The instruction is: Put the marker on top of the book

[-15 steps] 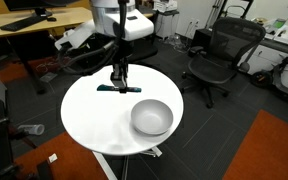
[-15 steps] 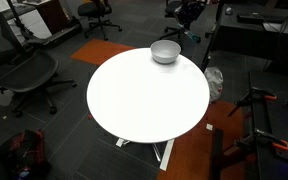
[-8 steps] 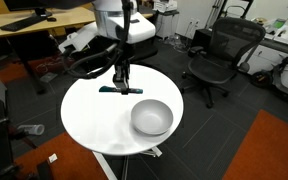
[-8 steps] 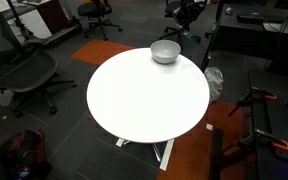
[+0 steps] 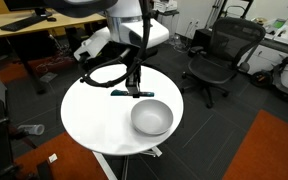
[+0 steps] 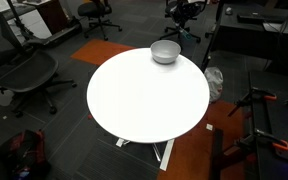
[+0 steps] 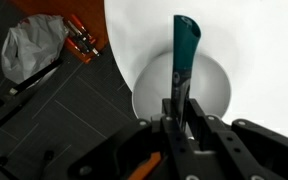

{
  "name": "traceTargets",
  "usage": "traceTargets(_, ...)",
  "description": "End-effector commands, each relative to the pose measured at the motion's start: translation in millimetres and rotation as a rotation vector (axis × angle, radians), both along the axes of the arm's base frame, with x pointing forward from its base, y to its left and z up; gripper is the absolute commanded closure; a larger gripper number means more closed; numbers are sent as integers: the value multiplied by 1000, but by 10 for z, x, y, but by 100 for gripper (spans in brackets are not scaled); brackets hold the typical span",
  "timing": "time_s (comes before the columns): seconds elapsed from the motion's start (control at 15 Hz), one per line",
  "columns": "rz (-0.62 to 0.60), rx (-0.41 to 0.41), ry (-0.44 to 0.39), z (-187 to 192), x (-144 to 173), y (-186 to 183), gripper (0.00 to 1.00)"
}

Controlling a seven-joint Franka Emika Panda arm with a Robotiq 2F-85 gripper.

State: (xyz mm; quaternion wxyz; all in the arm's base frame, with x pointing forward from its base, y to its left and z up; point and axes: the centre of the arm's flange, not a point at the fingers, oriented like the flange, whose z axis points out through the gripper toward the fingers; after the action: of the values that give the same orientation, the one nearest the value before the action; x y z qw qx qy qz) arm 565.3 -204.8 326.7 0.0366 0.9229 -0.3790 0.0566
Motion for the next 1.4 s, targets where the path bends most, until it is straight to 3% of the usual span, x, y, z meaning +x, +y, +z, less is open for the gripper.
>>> traceTargets(0.0,11,-10,2,-78,201,-99,95)
traceTargets(0.73,19,-32,-13,-541,610,-296,95)
traceTargets(1.33,28,25,-32,-828,854,-476,95)
